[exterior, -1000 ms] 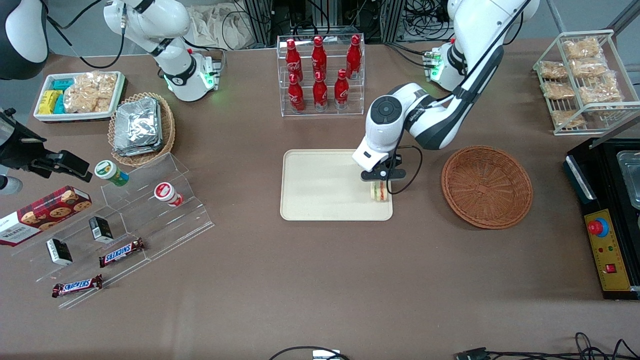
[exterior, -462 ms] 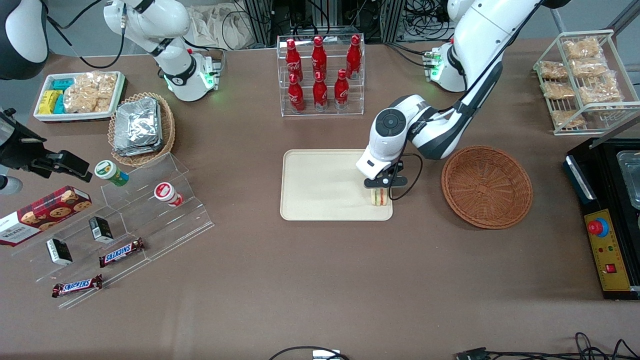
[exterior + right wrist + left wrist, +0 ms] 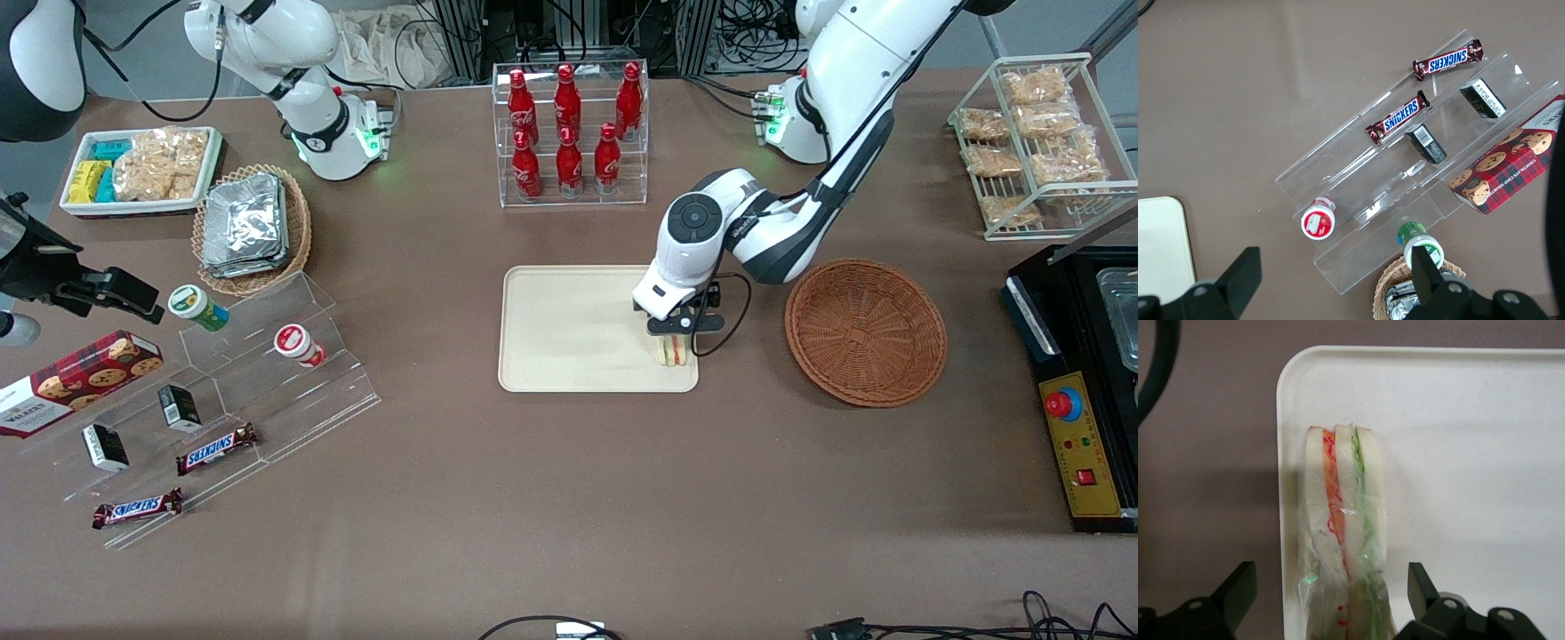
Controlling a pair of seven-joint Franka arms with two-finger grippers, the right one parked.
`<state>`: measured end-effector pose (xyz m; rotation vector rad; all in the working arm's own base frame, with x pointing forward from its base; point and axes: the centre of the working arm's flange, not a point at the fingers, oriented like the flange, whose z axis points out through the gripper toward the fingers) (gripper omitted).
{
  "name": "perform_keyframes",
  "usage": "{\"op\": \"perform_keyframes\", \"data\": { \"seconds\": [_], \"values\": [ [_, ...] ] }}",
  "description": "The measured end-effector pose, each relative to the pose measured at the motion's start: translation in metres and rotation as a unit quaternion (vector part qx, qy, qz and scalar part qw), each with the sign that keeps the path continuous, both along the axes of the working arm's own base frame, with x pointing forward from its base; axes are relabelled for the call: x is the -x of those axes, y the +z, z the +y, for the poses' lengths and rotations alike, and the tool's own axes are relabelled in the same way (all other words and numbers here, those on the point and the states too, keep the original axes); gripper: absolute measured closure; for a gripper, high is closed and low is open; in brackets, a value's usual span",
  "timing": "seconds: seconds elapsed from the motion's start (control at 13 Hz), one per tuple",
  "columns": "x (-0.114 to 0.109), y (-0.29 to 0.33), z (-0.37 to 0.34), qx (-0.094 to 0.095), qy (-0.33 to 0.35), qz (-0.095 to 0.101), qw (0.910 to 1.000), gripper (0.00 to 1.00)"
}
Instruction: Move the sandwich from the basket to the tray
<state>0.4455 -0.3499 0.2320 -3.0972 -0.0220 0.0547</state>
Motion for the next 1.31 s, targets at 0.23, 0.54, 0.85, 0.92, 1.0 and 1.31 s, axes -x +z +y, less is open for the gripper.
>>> {"op": "perform_keyframes", "data": {
  "seconds": [0.23, 0.54, 0.85, 0.92, 1.0, 1.31],
  "values": [
    [-0.002, 0.002, -0.001, 0.001, 0.002, -0.003, 1.0000, 0.00],
    [-0.027, 0.044, 0.000, -0.029, 0.026, -0.009, 0.9992, 0.00],
    [-0.060, 0.166, 0.019, -0.048, 0.049, -0.001, 0.9976, 0.00],
    [-0.068, 0.204, 0.033, -0.052, 0.042, 0.013, 0.9977, 0.00],
    [-0.077, 0.240, 0.051, -0.055, 0.038, 0.022, 0.9975, 0.00],
    [-0.117, 0.320, 0.128, -0.041, 0.049, 0.013, 0.9979, 0.00]
  ]
}}
